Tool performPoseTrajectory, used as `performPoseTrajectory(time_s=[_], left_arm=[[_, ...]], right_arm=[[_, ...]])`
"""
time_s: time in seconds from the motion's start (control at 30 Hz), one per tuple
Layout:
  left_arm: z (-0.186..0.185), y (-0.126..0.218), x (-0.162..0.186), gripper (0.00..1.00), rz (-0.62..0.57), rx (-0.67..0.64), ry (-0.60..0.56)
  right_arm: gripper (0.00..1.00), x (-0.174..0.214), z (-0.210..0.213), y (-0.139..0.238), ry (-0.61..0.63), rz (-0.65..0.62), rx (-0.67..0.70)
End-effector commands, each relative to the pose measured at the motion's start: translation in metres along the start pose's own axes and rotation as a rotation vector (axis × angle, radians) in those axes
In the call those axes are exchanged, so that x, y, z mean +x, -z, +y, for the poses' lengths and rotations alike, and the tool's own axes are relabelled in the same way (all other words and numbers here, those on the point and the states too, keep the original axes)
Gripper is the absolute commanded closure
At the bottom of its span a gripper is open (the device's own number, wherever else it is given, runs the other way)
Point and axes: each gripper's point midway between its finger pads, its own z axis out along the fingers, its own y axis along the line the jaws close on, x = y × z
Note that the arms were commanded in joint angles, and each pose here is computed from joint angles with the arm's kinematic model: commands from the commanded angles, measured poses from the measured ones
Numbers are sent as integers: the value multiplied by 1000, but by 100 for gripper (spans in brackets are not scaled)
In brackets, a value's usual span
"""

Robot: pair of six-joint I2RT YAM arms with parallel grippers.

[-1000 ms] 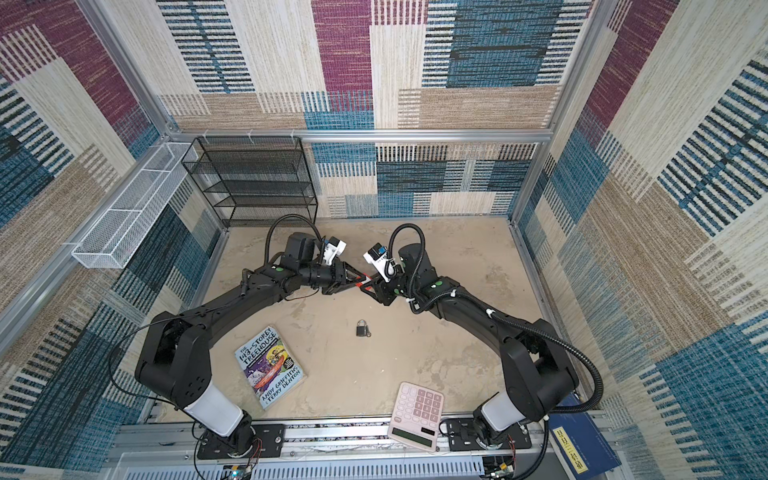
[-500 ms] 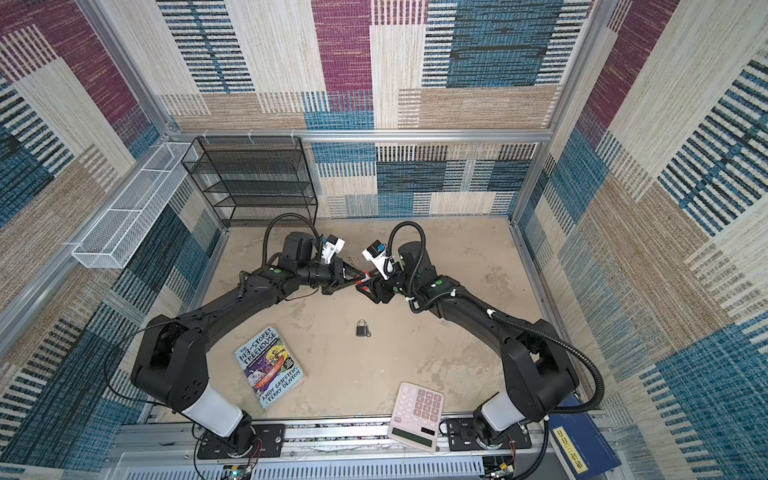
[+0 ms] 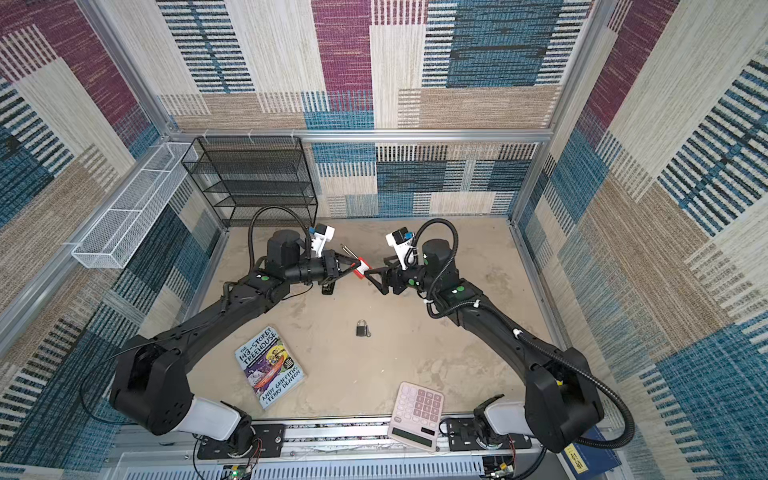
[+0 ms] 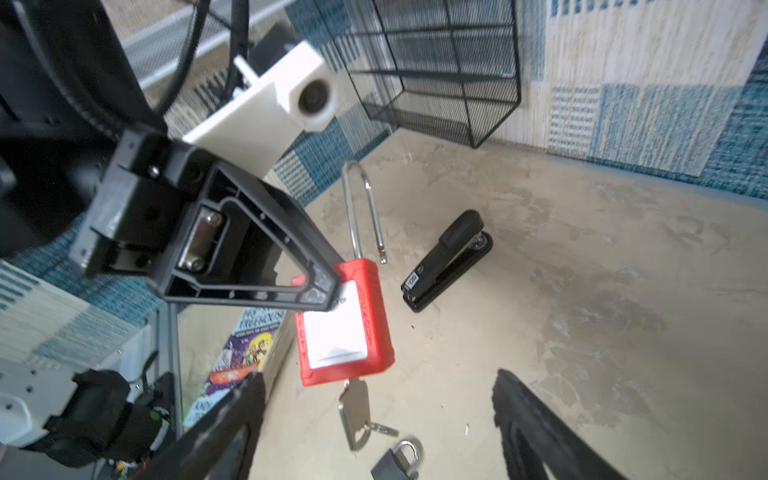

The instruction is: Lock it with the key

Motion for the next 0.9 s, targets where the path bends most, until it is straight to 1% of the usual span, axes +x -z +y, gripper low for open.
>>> performPoseTrajectory(time_s=[0.0,0.17,0.3,0.4,0.53,0.73,0.87], left_arm=[[-32,9,-29,95,-131,96,-62],[-63,20,-41,94,-199,212,-119],[-90,34,-45,94,-261,337,-169],[-102,43,-47,94,-301,399,-196],[-117,56,-49,96,-359,480,-230],[-125,66,-52,97,-416,530,-248],[-128,68,-52,97,-416,538,-251]], right_arm=[[11,-36,24,16,-96,-122,-152],[11,-60,41,32,-152,-196,-312],[11,-75,54,35,-186,-217,-417],[11,-84,64,39,-203,-244,-491],[11,-89,64,38,-214,-257,-506],[10,-91,72,27,-226,-251,-549],[10,-93,74,17,-237,-252,-573]])
